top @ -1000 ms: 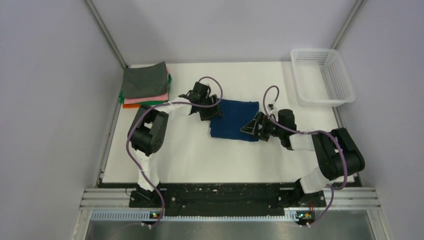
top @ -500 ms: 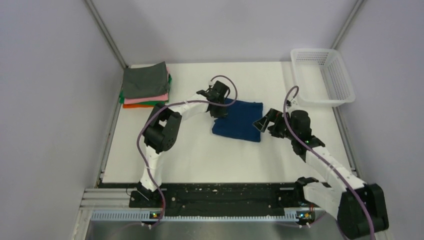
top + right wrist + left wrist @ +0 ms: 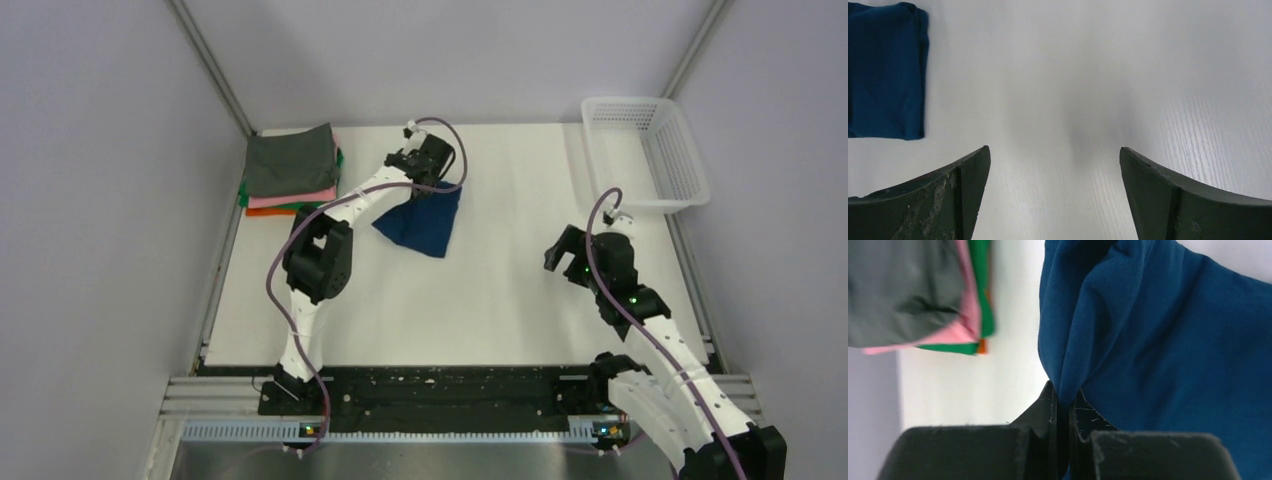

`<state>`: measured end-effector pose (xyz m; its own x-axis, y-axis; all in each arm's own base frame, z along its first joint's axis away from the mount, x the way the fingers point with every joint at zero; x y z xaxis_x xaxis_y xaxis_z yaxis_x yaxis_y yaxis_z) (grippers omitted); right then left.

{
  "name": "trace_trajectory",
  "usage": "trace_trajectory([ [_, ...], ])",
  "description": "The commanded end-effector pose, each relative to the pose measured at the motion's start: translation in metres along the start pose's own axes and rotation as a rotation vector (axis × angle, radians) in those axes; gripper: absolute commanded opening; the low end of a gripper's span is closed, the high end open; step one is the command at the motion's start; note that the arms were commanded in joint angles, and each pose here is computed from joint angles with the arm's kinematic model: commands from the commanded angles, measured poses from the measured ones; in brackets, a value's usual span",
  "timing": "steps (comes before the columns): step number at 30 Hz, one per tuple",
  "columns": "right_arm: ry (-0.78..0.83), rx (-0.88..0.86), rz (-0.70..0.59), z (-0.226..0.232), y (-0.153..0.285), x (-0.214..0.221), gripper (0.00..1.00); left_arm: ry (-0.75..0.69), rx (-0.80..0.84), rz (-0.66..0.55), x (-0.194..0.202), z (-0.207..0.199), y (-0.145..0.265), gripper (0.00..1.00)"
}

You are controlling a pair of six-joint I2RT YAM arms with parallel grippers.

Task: Fold and stack the t-shirts
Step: Put the neatly folded tshirt into the corner of the board with the left arm

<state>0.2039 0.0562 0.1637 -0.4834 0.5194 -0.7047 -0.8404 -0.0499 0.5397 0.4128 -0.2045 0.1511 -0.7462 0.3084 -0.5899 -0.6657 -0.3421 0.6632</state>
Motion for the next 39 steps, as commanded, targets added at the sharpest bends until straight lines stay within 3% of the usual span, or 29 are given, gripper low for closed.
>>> trace_trajectory([
  [1,0.018,0.024,-0.065,0.005,0.008,-0.020,0.99,-0.124,-0.234,-0.107,-0.039,0.058,0.005,0.00],
  [5,0.022,0.034,-0.071,0.004,0.009,-0.020,0.99,-0.189,-0.373,-0.101,-0.047,0.091,-0.003,0.00],
  [13,0.048,0.042,-0.060,0.001,0.006,-0.018,0.99,-0.143,-0.374,-0.185,-0.087,0.152,-0.002,0.00],
  [24,0.096,0.006,0.003,0.005,-0.004,-0.011,0.99,-0.071,-0.274,-0.247,-0.104,0.185,0.028,0.00],
  [39,0.124,0.006,0.034,0.005,-0.009,-0.007,0.99,0.041,-0.301,-0.332,-0.128,0.231,0.062,0.00],
])
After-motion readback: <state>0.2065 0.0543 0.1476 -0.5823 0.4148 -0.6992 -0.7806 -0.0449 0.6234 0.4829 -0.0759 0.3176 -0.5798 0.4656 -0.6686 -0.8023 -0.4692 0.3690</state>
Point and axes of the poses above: each gripper's point midway between its finger pads, its own y axis back along the fingers, its own z axis along the line the jaws close on, x = y × z, the point moved 7 cm from there along y, back along the fingers, and after that the axes turned 8 degrees about -y, right-handed, at the moved point
